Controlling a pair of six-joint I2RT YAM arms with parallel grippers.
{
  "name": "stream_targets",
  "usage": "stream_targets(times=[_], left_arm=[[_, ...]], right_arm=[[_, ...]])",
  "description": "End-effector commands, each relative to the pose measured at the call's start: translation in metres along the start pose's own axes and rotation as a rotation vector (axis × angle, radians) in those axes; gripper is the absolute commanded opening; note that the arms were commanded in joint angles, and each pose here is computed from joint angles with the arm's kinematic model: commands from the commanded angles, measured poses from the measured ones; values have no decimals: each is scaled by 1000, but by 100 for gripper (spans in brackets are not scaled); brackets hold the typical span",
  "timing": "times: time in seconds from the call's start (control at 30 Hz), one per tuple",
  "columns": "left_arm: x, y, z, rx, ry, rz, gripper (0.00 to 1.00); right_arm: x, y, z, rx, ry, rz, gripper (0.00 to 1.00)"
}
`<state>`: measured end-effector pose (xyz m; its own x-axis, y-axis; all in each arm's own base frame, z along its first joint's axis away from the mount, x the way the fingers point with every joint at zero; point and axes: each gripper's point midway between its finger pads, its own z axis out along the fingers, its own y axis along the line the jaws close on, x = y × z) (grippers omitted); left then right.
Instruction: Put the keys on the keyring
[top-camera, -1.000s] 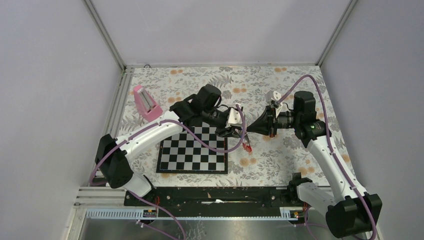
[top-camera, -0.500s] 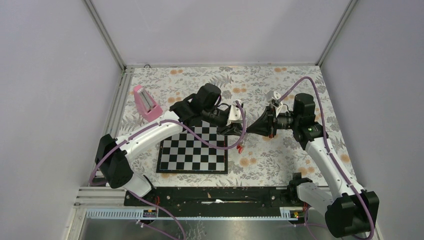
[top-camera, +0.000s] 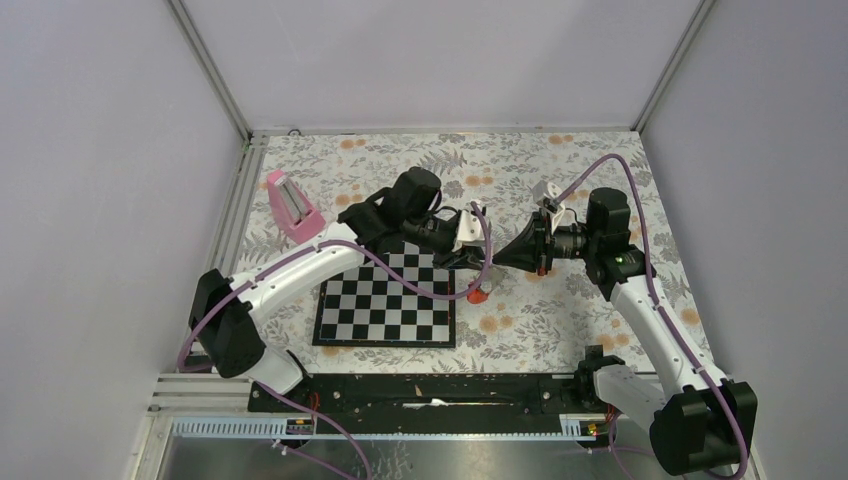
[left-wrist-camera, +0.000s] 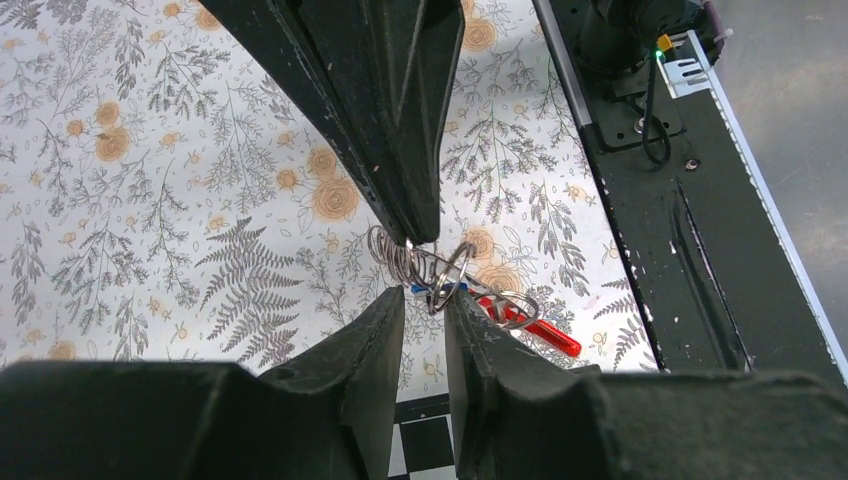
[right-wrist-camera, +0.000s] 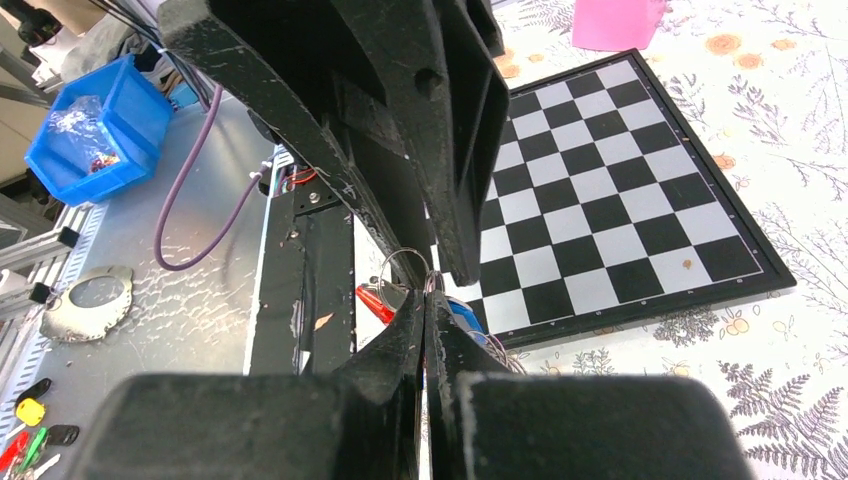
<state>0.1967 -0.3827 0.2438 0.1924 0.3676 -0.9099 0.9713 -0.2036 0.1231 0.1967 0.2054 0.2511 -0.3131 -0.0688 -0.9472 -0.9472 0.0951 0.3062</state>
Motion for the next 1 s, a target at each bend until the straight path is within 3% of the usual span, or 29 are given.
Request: stream_targets(times=[0.0, 0.23, 0.43, 0.7, 0.8, 0.97], left_arm=[[-18, -2, -14, -35, -28, 82, 28], [-15, -6, -15, -29, -26, 90, 26], [-17, -14, -15, 8, -43, 93, 17], [-19, -35, -13, 109, -71, 104, 13], [-19, -43, -12, 134, -72, 111, 13], [-18, -50, -7, 159, -68, 119, 25]], right_arm=[[-14, 0, -2, 22, -11, -60, 0], [-15, -1, -3, 29, -11, -62, 0], [-15, -3, -3, 37, -12, -63, 0], [-14, -7, -5, 51, -13, -61, 0], [-14, -8, -5, 59, -13, -62, 0], [-14, -10, -5, 64, -12, -64, 0]])
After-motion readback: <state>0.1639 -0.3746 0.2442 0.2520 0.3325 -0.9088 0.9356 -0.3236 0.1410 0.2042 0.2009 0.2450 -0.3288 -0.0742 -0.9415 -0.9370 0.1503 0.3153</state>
